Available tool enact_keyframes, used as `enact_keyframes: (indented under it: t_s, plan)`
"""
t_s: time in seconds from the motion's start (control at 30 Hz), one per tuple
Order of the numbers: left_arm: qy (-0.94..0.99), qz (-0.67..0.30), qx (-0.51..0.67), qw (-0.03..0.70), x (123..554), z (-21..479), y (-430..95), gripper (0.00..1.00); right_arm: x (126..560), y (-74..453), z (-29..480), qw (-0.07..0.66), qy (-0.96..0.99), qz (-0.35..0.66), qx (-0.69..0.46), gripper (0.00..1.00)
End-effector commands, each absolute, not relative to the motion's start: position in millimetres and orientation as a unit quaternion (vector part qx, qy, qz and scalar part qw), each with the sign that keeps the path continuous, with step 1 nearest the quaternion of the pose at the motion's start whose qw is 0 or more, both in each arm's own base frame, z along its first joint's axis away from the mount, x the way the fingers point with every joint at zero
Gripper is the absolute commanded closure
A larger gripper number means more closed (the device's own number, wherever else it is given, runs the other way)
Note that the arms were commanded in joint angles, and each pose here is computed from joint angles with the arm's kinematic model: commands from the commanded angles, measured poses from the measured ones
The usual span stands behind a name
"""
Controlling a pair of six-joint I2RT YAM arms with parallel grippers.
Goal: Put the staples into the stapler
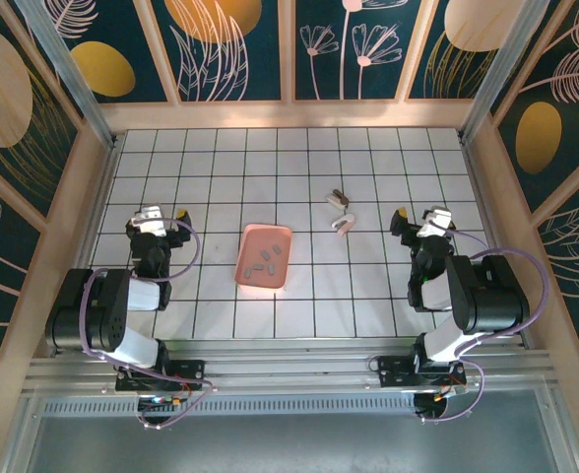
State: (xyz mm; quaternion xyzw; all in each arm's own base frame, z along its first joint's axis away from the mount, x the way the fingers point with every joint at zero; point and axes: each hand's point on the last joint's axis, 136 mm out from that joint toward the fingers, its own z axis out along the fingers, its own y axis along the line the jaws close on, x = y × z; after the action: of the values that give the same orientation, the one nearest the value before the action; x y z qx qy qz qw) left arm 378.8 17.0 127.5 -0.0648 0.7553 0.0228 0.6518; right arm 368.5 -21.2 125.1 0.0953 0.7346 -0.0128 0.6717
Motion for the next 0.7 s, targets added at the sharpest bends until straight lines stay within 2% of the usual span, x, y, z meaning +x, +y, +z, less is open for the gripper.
enact_keyframes:
  t_s: [0.0, 0.3, 0.5, 0.67]
  plan:
    - [0.754, 0.007, -0.033, 0.656, 388, 148, 6, 0.04, 367, -26, 131, 0.682, 0.724, -0.024, 0.102, 0.01]
    - [0.755, -0.047, -0.027, 0.653, 386, 189, -9, 0.15, 362, -36, 133, 0.684, 0.718, -0.033, 0.127, 0.01]
    - [0.779, -0.087, 0.007, 0.622, 391, 205, -36, 0.20, 348, -22, 152, 0.712, 0.694, -0.040, 0.097, 0.01]
    - [0.798, -0.108, 0.057, 0.590, 396, 208, -72, 0.22, 371, -10, 177, 0.667, 0.739, -0.044, 0.085, 0.01]
